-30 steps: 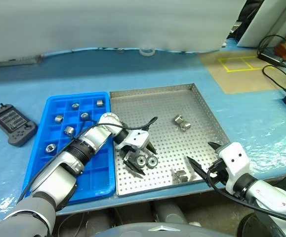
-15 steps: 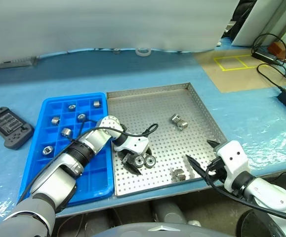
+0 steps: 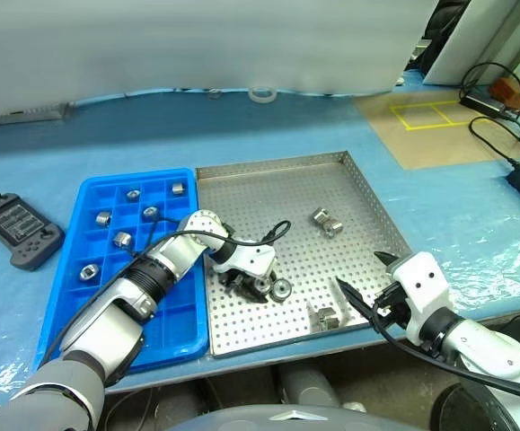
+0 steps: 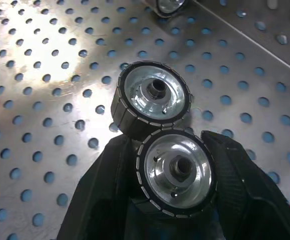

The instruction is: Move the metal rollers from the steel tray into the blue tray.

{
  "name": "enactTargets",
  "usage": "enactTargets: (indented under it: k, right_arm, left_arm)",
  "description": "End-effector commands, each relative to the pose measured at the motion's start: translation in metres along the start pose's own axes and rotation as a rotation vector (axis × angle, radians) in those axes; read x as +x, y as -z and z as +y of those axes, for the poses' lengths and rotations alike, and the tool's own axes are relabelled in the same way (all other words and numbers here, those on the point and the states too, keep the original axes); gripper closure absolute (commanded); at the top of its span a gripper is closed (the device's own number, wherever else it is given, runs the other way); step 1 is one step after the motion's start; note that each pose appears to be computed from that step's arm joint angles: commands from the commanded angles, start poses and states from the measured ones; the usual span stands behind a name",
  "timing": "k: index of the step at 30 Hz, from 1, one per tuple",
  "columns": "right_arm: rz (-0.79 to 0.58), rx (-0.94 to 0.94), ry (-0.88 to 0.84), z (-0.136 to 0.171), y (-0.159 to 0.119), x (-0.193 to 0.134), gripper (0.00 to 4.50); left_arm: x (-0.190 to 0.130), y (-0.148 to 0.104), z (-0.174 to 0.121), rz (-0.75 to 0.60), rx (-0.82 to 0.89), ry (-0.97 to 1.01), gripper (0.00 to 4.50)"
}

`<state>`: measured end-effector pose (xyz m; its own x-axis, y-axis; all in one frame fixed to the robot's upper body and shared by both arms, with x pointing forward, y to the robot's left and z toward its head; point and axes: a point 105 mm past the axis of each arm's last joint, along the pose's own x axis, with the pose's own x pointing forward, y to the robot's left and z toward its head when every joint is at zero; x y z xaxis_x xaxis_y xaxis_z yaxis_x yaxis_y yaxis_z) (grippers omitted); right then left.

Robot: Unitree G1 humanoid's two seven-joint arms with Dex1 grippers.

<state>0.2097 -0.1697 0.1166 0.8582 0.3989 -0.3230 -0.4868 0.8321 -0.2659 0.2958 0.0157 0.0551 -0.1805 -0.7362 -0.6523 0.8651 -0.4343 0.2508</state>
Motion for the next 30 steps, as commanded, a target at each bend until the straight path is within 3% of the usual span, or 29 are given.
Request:
enactTargets:
  k: [1, 12, 16, 19, 23, 30]
  right_arm:
    - [-0.077, -0.032, -0.029, -0.001, -0.02, 0.003, 0.0]
    - [-0.174, -0.178, -0.177, -0.013, -0.057, 0.028, 0.0]
    - [-0.18, -0.223, -0.254, -0.01, -0.06, 0.039, 0.0]
    - [-0.146, -0.287, -0.387, 0.005, -0.052, 0.044, 0.0]
    - [-0.136, -0.371, -0.443, 0.005, -0.051, 0.051, 0.0]
    - [-0.167, -0.428, -0.439, -0.003, -0.061, 0.055, 0.0]
  left_arm:
    - [-0.015, -0.017, 0.023, -0.078, 0.0, -0.113, 2.66]
    - [-0.034, -0.024, 0.052, -0.164, -0.079, -0.318, 2.66]
    - [-0.038, -0.027, 0.061, -0.177, -0.071, -0.381, 2.66]
    - [-0.043, -0.042, 0.067, -0.257, -0.02, -0.427, 2.66]
    - [-0.044, -0.06, 0.061, -0.345, 0.015, -0.377, 2.66]
    - [-0.034, -0.053, 0.047, -0.292, 0.055, -0.277, 2.66]
